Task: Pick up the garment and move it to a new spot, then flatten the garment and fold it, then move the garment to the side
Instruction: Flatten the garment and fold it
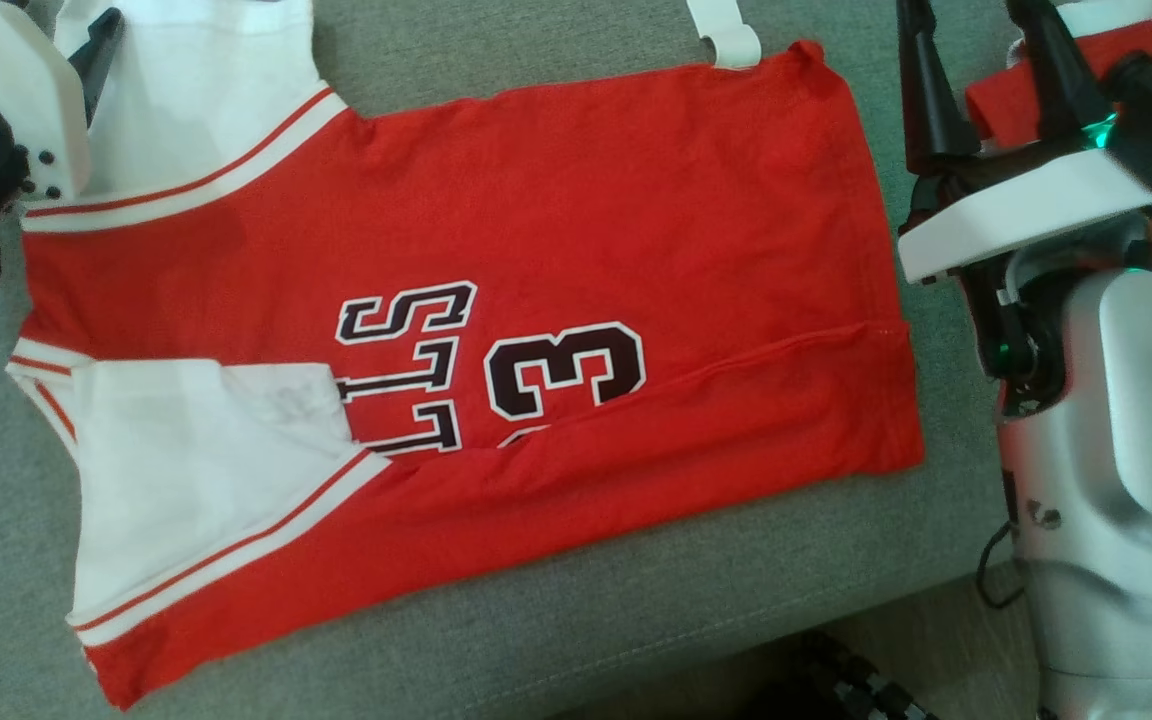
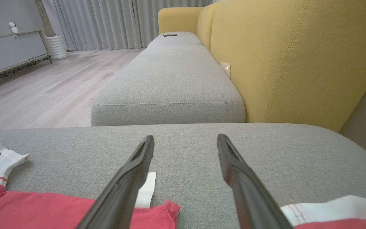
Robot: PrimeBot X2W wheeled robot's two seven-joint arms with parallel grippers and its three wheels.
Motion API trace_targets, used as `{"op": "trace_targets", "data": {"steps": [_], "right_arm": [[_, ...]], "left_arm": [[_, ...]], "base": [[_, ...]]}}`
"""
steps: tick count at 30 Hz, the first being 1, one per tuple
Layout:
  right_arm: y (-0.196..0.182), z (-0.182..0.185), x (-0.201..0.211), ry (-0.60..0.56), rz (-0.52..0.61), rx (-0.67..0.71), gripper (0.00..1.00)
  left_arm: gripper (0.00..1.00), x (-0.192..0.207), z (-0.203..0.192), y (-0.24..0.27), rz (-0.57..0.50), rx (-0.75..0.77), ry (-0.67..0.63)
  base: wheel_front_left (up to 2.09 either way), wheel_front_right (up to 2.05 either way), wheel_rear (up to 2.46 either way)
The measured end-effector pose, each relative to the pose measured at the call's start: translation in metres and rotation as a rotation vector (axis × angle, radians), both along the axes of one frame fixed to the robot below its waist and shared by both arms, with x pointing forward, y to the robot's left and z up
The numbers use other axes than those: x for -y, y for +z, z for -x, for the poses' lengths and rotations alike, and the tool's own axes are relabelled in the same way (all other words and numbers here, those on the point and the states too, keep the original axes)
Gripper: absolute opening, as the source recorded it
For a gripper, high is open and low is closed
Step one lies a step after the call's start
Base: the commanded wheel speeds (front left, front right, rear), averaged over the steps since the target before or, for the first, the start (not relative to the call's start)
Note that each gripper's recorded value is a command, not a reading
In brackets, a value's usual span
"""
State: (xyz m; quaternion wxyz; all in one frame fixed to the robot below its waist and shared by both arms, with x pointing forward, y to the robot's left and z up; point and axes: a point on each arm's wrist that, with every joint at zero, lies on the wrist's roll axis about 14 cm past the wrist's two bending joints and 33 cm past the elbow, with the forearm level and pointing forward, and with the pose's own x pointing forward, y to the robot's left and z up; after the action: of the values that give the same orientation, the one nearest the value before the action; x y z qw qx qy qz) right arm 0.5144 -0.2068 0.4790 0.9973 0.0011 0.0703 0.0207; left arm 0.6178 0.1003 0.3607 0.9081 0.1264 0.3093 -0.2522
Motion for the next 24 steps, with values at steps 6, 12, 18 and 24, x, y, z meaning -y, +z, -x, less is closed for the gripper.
{"op": "trace_targets", "data": {"steps": [6, 12, 18, 24], "right_arm": [[0.001, 0.001, 0.012, -0.034, 0.010, 0.001, 1.00], [0.009, 0.000, 0.020, -0.060, 0.018, 0.019, 1.00], [0.019, 0.001, 0.023, -0.073, 0.003, 0.014, 1.00], [0.013, 0.000, 0.018, -0.036, 0.018, -0.049, 1.00]], "left_arm": [[0.00, 0.009, 0.002, -0.002, 0.018, -0.052, -0.007], [0.00, 0.010, 0.009, 0.010, 0.039, -0.015, -0.021], [0.00, 0.022, 0.014, 0.052, 0.103, 0.127, -0.049], [0.00, 0.012, 0.023, 0.097, 0.155, 0.277, -0.030]], "base": [[0.00, 0.00, 0.00], [0.00, 0.00, 0.00], [0.00, 0.00, 0.00], [0.00, 0.00, 0.00]]}}
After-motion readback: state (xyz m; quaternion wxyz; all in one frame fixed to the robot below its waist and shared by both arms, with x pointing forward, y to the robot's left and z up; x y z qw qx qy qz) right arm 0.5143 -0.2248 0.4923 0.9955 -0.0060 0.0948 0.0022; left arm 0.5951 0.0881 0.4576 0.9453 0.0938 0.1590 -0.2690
